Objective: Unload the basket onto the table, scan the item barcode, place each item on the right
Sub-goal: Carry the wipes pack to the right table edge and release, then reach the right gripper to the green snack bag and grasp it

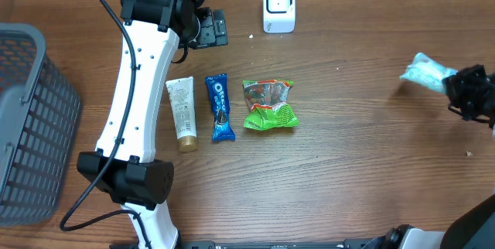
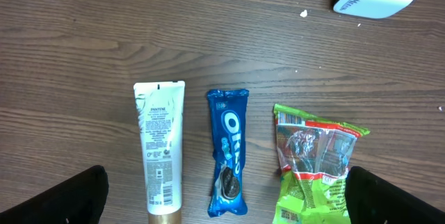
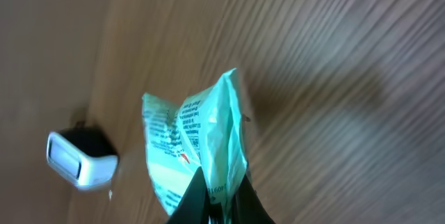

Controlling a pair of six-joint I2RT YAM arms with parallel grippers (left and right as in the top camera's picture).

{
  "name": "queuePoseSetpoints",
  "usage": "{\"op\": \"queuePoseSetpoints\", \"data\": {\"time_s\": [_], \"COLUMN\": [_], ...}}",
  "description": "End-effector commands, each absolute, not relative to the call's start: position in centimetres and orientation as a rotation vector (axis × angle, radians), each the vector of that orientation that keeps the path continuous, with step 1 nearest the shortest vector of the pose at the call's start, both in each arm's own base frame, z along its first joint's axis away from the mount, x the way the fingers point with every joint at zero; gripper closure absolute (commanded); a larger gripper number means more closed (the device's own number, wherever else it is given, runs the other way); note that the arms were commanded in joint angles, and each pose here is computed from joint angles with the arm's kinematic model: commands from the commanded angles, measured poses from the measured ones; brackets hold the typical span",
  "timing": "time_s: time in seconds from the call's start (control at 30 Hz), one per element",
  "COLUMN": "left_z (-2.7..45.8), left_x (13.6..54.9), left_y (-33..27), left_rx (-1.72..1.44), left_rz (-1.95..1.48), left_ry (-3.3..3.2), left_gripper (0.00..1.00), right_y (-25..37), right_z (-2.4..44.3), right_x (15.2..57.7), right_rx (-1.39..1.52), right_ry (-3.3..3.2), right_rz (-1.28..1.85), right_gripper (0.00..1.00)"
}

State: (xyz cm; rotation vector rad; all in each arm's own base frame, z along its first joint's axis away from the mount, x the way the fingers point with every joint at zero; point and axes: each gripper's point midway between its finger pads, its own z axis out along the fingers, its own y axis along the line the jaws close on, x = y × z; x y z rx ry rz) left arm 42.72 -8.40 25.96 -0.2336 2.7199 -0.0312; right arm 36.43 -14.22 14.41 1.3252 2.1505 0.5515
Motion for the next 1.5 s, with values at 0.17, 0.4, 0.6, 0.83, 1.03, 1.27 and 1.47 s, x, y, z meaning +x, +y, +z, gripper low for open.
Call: {"op": "queuePoseSetpoints", "data": {"time_s": [0.17, 0.4, 0.6, 0.83, 1.03, 1.27, 1.47], "left_z": [25.8, 25.8, 25.8, 25.8, 25.8, 25.8, 25.8], "left_x": [42.7, 42.7, 42.7, 42.7, 42.7, 42.7, 42.7], "left_y": [-8.7, -8.7, -8.7, -8.7, -8.7, -8.7, -8.7], "left_rx": [-0.204, -0.204, -0.204, -0.204, -0.204, -0.204, -0.204], "left_rz": [-0.026, -0.026, -0.026, -0.026, -0.026, -0.026, -0.026], "left_ry": [2.725, 2.725, 2.725, 2.725, 2.725, 2.725, 2.725], "left_gripper": [0.00, 0.00, 0.00, 0.00, 0.00, 0.00, 0.00], "right_y": [-21.1, -21.2, -18.2, 1.5, 15.3, 20.8, 22.3], "right_z": [11.3, 11.4, 14.3, 21.2, 16.3, 8.8, 4.2], "right_x": [34.6, 34.8, 36.3, 41.1, 41.2, 39.3, 37.9], "right_rx": [1.374, 1.359, 1.189, 0.421, 0.160, 0.311, 0.391], "right_ry": [2.008, 2.004, 2.145, 2.433, 2.594, 2.817, 2.945], "right_rz": [0.172, 0.170, 0.301, 0.571, 0.738, 0.782, 0.763], "right_gripper": [0.96, 0.05, 0.00, 0.00, 0.03, 0.10, 0.10]}}
